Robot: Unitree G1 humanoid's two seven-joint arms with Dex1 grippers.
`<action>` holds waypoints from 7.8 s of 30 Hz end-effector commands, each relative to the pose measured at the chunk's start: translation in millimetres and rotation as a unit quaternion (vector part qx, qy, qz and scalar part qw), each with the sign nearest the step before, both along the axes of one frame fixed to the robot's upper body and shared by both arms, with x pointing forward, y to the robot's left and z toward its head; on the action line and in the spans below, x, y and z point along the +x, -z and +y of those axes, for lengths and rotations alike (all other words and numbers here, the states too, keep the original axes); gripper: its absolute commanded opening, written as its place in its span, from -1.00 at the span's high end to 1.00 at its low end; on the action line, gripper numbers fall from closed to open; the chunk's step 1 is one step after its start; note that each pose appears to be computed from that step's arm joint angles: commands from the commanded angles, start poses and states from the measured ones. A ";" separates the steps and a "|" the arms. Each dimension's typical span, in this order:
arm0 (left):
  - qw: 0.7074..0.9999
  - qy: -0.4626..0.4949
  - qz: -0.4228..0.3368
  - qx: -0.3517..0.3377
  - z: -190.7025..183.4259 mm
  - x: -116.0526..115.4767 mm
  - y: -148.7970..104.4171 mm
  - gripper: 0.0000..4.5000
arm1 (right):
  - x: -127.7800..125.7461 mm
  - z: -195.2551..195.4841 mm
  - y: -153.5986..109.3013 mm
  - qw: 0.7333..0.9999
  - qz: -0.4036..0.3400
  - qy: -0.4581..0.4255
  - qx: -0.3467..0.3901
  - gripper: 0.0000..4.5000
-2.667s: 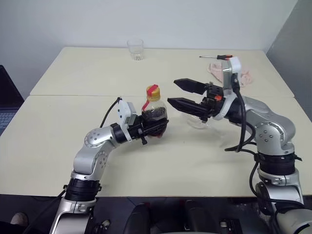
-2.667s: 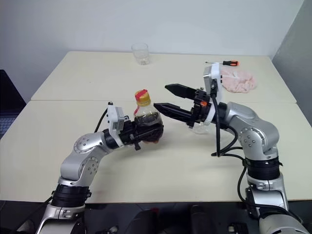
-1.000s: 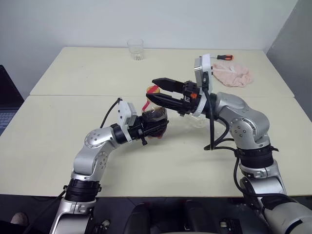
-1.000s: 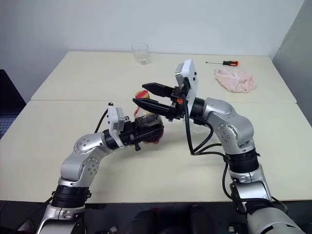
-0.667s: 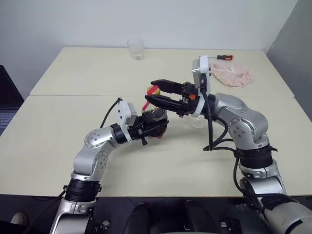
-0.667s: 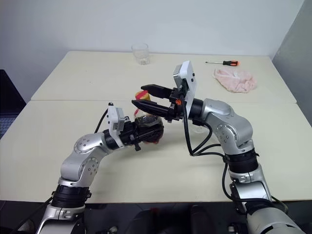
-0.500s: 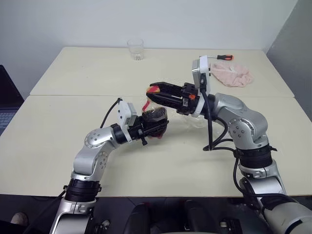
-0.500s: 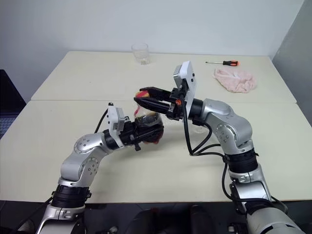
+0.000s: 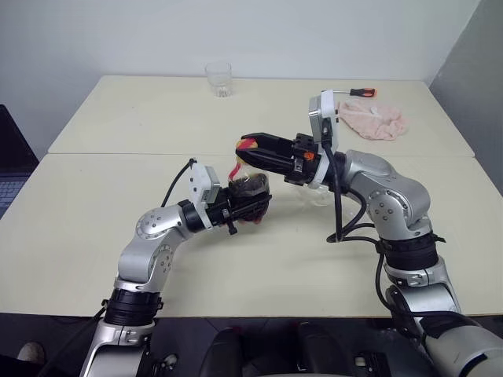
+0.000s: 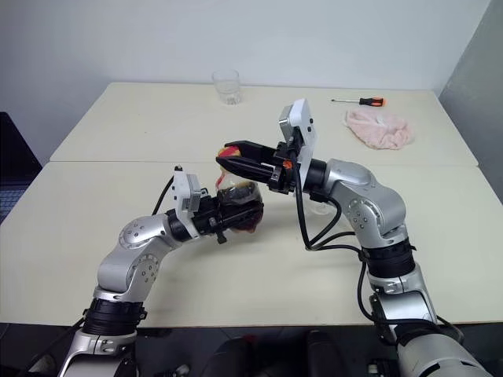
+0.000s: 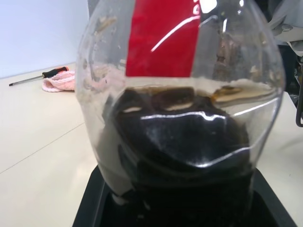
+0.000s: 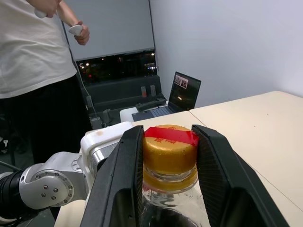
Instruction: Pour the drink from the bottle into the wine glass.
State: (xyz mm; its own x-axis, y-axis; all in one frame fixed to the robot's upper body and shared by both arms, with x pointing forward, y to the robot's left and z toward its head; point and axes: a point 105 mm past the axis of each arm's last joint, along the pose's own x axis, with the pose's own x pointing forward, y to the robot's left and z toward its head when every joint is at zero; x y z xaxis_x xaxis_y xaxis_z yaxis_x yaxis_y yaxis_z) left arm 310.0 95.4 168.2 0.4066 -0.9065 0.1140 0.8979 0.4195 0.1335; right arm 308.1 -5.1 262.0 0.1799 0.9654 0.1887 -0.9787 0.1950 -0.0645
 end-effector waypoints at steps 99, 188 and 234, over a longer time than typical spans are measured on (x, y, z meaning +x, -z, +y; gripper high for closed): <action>0.999 0.028 -0.034 -0.002 -3.9 -15.2 -16.8 0.24 | -10.0 -19.4 -13.7 0.997 -0.074 -0.028 0.004 -0.46; 0.999 0.028 -0.042 0.001 -3.3 -11.5 -20.2 0.24 | -12.3 -8.3 -15.9 0.997 -0.056 -0.046 0.012 -0.46; 0.999 0.030 -0.040 0.002 -3.5 -12.2 -19.9 0.24 | -8.5 -7.6 -12.2 0.998 -0.043 -0.044 0.004 0.48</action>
State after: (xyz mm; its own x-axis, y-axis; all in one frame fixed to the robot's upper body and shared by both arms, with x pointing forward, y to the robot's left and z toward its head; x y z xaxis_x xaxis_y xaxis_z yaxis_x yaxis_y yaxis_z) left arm 302.3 93.4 166.6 0.3679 -0.9256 0.0886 0.9168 0.3770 0.1320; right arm 301.6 -12.8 265.0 0.0888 0.9772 0.1928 -0.9871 0.1122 -0.1142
